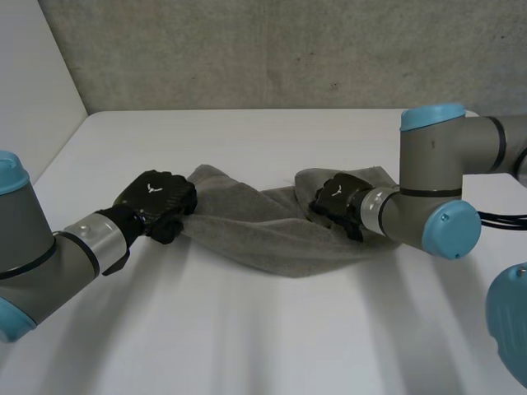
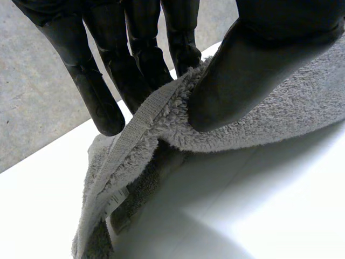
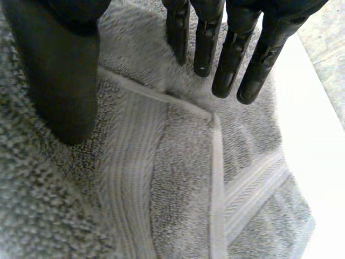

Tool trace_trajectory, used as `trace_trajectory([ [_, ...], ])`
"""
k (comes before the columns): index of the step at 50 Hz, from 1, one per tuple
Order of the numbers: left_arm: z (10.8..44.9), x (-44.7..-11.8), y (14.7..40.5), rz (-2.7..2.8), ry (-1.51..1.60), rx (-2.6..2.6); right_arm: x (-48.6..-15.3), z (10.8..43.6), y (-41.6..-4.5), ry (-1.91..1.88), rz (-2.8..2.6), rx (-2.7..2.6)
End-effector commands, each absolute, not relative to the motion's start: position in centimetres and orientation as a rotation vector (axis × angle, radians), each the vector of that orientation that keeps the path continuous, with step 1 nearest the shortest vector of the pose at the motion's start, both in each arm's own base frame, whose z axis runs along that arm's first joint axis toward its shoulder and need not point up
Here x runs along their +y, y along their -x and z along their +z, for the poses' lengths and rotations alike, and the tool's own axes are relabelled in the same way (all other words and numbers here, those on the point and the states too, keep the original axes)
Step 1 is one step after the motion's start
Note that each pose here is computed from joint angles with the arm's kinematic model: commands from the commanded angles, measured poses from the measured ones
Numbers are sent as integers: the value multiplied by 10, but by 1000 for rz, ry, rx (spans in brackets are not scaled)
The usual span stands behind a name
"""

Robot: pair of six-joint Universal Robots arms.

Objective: Fold the towel.

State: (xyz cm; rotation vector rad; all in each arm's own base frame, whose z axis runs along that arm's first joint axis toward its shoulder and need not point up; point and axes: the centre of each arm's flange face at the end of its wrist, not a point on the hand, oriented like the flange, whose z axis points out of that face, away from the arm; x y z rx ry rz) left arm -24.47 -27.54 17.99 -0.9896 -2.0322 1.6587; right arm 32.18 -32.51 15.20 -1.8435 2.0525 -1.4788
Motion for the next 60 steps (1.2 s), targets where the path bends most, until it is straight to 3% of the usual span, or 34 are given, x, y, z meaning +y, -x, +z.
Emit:
trace_trajectory([
  [1, 177, -272, 245, 1643, 991, -2037, -319, 164, -317, 1832, -1487, 2056],
  [37, 164, -270, 227, 1598, 936, -2128, -273, 174, -315, 1841, -1187, 1976],
  [44, 169, -277, 224, 1632, 930, -2123, -275, 199, -322, 1818, -1271, 1881],
  [53, 202, -306, 226, 1783, 915, -2040, -284, 235, -332, 1664, -1385, 1823],
  [60, 194, -296, 229, 1736, 926, -2054, -283, 230, -334, 1628, -1364, 1876],
])
